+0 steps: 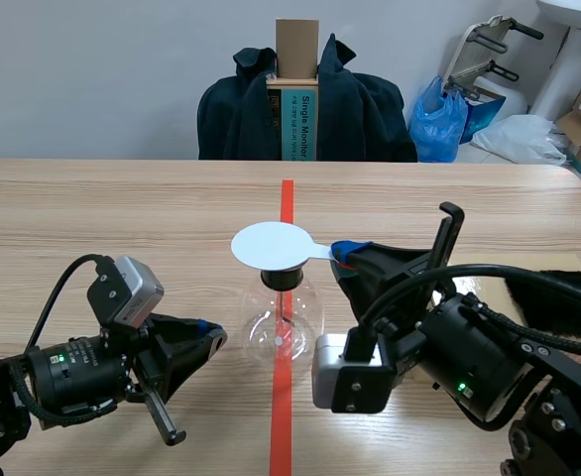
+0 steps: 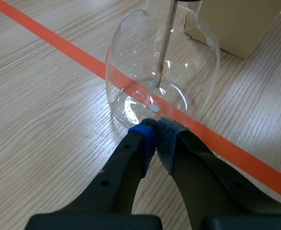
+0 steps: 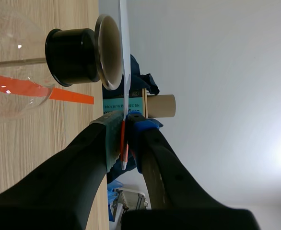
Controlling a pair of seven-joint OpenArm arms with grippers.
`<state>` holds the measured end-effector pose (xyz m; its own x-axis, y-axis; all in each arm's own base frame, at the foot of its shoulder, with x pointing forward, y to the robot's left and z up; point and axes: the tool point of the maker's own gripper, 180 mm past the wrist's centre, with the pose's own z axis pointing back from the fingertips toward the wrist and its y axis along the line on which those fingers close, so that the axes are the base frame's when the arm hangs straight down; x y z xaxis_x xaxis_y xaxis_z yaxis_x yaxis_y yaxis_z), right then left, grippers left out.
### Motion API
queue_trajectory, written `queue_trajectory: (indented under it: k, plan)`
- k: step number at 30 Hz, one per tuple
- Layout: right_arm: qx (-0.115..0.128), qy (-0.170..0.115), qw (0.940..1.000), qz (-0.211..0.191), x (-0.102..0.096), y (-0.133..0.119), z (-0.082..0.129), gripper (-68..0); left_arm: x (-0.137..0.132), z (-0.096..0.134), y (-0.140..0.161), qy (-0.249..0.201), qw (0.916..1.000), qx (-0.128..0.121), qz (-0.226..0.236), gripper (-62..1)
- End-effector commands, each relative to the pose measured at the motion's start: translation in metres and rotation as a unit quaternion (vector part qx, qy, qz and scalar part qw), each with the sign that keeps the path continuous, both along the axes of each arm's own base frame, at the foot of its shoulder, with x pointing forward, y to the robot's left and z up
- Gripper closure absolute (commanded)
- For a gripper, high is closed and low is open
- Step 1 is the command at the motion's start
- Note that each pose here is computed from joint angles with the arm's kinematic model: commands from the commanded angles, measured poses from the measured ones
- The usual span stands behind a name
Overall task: Do the electroscope experiment.
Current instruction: 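Move the plate toward and away from the electroscope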
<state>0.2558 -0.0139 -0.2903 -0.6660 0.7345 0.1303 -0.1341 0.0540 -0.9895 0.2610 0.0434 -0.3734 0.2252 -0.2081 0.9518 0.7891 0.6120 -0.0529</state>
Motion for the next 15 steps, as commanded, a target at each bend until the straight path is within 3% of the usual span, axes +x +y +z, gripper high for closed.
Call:
queue_trajectory:
  k: [1, 9, 15]
  plan:
    - [0.004, -0.022, 0.9998, -0.003, 0.006, 0.000, 0.012, -0.8, 0.006, 0.012, -0.004, -0.016, 0.9997, -0.018, 0.003, -1.6]
    - [-0.002, -0.019, 0.9984, -0.054, 0.017, -0.015, 0.010, -0.8, 0.006, 0.012, -0.004, -0.016, 0.9997, -0.018, 0.003, -1.6]
    - [-0.009, -0.015, 0.9925, -0.121, 0.030, -0.035, 0.008, -0.8, 0.006, 0.012, -0.004, -0.016, 0.9997, -0.018, 0.003, -1.6]
